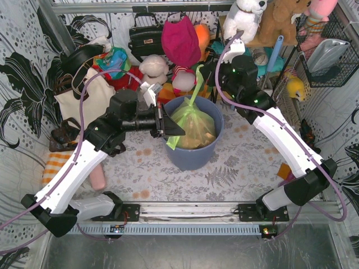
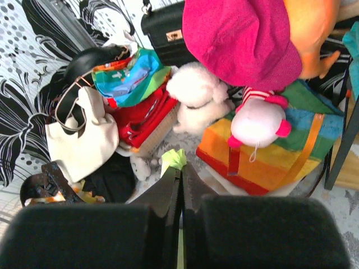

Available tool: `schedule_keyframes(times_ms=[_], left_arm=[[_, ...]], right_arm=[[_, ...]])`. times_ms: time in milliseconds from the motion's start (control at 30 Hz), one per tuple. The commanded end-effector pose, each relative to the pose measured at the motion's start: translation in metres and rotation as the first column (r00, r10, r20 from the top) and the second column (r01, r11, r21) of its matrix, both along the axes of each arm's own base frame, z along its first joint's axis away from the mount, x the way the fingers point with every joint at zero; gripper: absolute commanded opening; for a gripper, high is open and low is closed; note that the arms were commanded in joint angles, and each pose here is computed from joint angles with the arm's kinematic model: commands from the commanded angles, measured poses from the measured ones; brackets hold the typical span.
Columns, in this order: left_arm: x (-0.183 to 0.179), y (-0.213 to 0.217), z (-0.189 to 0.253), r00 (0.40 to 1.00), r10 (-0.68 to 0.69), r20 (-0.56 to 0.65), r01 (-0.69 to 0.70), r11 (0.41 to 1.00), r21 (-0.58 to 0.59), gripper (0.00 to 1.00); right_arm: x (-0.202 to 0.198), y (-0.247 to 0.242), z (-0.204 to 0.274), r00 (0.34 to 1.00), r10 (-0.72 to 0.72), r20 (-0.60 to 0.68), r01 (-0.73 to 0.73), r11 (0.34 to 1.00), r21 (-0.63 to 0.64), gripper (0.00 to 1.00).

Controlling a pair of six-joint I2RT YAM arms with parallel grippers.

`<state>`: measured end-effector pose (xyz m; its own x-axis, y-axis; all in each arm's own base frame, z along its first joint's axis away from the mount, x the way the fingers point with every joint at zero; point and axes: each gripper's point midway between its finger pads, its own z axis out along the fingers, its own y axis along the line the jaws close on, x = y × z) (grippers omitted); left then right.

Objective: Tie the trash bag

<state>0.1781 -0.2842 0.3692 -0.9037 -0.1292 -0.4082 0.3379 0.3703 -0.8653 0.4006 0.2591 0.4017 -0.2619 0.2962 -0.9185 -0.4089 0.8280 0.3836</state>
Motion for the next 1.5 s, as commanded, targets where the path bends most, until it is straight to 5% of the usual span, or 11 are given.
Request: schedule_keyframes(times_ms=[0,333,600,733,1067,1467], left_arm=[[-0.016,0.007,-0.004,0.999,-0.044,0.006,0.044,0.999,0.029,0.00],[-0.037,0.015,-0.069,0.990,-0.048,-0.133,0.053,0.998,0.036,0.00],[-0.032,0.012,0.002,0.996,-0.090,0.000,0.090,0.996,0.025,0.00],[-0.034,0.014,-0.004,0.995,-0.093,-0.018,0.094,0.995,0.035,0.00],[-0.051,0.019,-0.073,0.984,-0.089,-0.155,0.095,0.995,0.034,0.00],[-0.045,0.021,-0.014,0.994,-0.097,-0.044,0.099,0.994,0.049,0.00]], right_arm=[[0.019,-0.022,0.013,0.995,-0.084,0.055,0.084,0.996,0.003,0.00],[0.045,-0.041,-0.065,0.988,-0.119,-0.095,0.120,0.993,0.006,0.00],[0.054,-0.043,-0.006,0.993,-0.114,0.003,0.114,0.993,0.021,0.00],[0.057,-0.044,0.014,0.993,-0.116,0.037,0.115,0.993,0.024,0.00],[0.082,-0.057,-0.074,0.982,-0.145,-0.123,0.148,0.989,0.016,0.00],[0.085,-0.057,0.000,0.992,-0.129,-0.010,0.129,0.991,0.038,0.00]])
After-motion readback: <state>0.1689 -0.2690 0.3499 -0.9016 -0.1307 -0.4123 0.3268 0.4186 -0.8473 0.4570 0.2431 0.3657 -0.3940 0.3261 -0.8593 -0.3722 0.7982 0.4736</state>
